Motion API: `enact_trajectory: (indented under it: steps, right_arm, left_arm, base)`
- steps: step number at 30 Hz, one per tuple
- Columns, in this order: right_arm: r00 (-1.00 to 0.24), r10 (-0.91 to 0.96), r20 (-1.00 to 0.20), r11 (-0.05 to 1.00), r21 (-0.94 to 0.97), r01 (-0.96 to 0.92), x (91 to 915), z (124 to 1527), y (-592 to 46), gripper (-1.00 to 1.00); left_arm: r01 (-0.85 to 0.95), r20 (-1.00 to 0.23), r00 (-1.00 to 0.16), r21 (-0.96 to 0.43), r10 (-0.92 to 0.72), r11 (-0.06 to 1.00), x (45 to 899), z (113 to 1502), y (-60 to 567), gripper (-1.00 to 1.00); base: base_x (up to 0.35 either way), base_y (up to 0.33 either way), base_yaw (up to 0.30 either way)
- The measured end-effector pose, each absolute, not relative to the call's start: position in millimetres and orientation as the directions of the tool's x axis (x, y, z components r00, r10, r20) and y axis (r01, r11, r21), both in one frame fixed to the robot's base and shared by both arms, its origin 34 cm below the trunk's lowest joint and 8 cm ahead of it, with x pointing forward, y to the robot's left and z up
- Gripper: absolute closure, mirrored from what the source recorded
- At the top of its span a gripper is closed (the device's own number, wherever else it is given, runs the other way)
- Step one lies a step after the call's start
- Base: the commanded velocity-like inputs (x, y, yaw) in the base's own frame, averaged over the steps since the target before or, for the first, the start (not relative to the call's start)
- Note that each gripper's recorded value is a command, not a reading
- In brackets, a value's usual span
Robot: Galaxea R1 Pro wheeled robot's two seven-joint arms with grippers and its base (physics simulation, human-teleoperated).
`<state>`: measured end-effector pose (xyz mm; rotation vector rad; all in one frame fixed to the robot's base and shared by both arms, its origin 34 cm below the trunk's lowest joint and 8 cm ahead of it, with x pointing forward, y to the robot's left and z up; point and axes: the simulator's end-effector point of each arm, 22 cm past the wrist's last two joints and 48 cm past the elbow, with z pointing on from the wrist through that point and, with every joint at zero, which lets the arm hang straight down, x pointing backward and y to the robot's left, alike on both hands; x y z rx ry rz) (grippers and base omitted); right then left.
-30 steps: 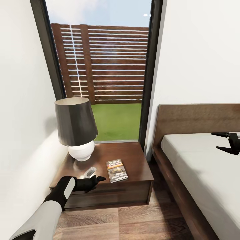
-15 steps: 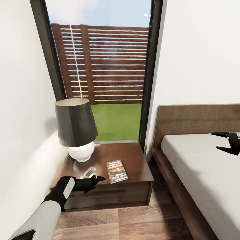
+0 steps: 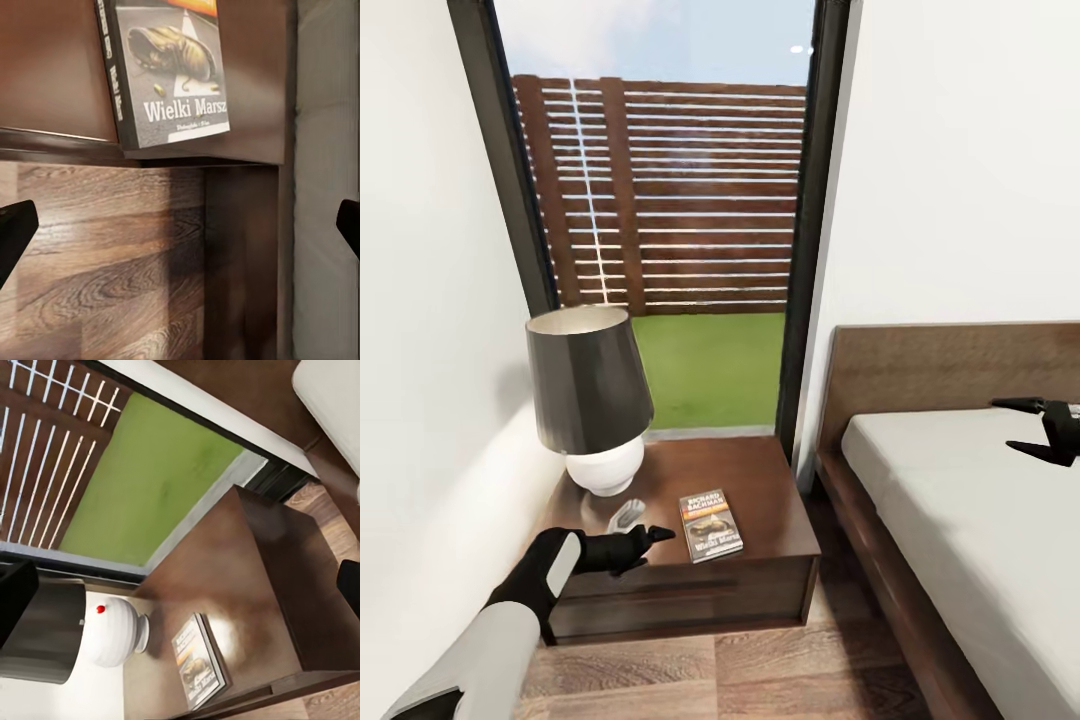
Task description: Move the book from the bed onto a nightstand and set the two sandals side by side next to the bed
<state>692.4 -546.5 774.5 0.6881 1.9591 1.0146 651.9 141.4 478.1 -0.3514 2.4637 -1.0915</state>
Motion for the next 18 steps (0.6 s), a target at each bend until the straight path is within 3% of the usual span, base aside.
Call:
enact_trajectory:
  steps: [18]
  right_arm:
    - [-0.541, 0.742, -0.396, 0.521, 0.848, 0.094, 707.4, 808.5, -533.8, -1.00]
  left_arm:
    - [-0.056, -0.275, -0.880, -0.750, -0.388, 0.659, 660.9, 517.7, 143.7, -1.00]
  base:
    - [0.000, 0.000, 0.000]
